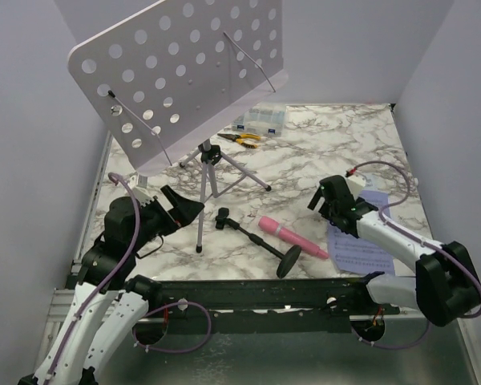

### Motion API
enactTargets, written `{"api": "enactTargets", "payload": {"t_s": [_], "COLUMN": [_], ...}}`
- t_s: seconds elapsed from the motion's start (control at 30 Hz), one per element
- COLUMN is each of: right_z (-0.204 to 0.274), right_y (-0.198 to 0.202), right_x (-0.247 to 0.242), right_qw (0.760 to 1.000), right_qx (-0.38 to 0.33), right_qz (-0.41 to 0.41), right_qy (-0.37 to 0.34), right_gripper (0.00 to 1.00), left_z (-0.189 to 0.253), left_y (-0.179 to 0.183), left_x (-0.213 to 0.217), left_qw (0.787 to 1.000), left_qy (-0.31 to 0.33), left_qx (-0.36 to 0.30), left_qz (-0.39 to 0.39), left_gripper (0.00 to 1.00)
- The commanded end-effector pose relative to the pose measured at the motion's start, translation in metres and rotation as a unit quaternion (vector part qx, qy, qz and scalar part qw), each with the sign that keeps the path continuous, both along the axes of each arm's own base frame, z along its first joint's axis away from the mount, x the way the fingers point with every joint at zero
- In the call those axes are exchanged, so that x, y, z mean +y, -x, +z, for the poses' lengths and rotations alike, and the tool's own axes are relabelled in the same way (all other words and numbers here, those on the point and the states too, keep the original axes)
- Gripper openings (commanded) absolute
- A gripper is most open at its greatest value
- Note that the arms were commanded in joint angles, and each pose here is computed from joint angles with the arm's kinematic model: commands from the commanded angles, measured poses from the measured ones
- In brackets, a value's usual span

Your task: Set up the instrument practice props

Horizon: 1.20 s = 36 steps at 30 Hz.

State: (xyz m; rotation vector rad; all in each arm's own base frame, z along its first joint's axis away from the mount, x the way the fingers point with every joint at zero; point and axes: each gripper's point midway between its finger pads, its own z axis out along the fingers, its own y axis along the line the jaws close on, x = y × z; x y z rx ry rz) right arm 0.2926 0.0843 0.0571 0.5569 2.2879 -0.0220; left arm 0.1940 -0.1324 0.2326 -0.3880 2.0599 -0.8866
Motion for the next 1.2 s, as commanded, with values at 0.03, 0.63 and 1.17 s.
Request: {"api": "enactTargets", "payload": {"t_s": [0.03,0.63,1.17], "right_z": [-0.016,0.089,0.016], "right_y": [0.025,-0.106,0.027], "right_x": [-0.020,0.106,-0.143], "right_qw": [0.990,0.923,0.960], "right_qx": [0.000,-0.149,-0.046], "right_qz": [-0.071,0.220,-0.210], "right_qy": [-0.123,-0.280,-0.178], "right_gripper": [0.96,0.92,0.96], "left_z": [0.007,0.005,0.028], "left_y": [0.033,0.058,0.042], "left_x": [-0.027,-0.049,-0.052], "left_qw": [0.994,0.976,0.968], "left_qy": [0.069,0.125,0.029], "left_qx": [0.015,0.002,-0.080], "left_qz": [-0.088,-0.178,-0.237], "left_gripper": [0.98,0.90,0.96]}}
